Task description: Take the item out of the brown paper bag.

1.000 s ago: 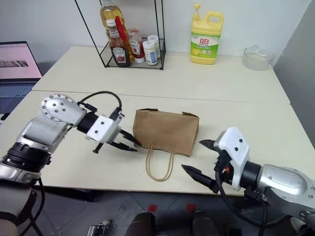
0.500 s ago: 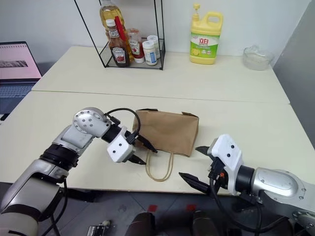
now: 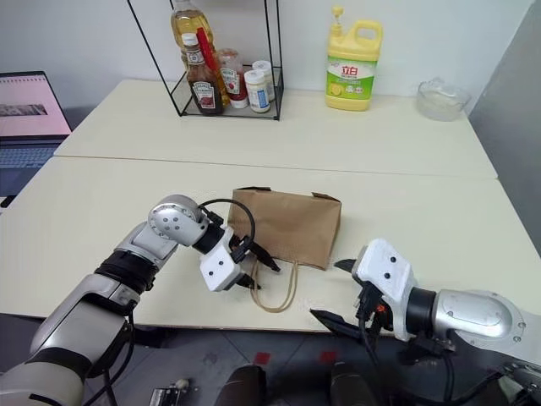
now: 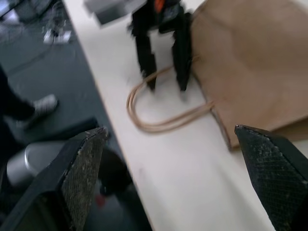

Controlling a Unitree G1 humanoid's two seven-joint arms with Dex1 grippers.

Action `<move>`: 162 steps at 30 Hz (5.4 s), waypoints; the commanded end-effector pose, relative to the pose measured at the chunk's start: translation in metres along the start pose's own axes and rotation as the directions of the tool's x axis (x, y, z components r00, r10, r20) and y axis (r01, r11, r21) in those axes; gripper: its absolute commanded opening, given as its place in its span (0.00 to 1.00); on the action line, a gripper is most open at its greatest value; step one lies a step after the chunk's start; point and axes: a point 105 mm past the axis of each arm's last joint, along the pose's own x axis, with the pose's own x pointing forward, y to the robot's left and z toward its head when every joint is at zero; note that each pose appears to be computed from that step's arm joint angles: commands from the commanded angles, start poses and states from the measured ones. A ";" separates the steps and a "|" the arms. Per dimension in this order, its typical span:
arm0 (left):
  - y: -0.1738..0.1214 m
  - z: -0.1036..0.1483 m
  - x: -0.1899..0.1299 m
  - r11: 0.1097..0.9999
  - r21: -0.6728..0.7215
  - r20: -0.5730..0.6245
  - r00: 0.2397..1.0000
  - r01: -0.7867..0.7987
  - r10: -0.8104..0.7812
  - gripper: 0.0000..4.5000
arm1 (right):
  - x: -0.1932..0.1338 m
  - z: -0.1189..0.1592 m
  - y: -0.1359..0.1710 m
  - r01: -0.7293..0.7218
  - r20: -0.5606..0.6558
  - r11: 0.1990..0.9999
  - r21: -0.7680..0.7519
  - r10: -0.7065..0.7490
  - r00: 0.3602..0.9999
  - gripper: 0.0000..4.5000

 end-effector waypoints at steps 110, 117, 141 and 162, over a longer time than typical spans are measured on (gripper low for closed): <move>0.137 -0.017 -0.093 0.468 -0.686 -0.051 0.679 -0.557 0.732 0.00 | 0.119 -0.052 -0.006 -0.365 -0.266 0.592 -0.719 0.250 0.931 0.01; 0.150 -0.013 -0.097 0.472 -0.675 -0.041 0.668 -0.567 0.743 0.00 | 0.118 -0.053 -0.004 -0.374 -0.276 0.585 -0.720 0.252 0.927 0.01; 0.175 0.004 -0.114 0.479 -0.640 -0.011 0.630 -0.601 0.777 0.00 | 0.117 -0.053 -0.007 -0.380 -0.296 0.565 -0.732 0.239 0.925 0.01; 0.159 0.023 -0.103 0.530 -0.690 0.095 0.665 -0.492 0.741 0.00 | 0.063 0.020 -0.034 -0.120 -0.076 0.727 -0.676 0.094 0.993 0.92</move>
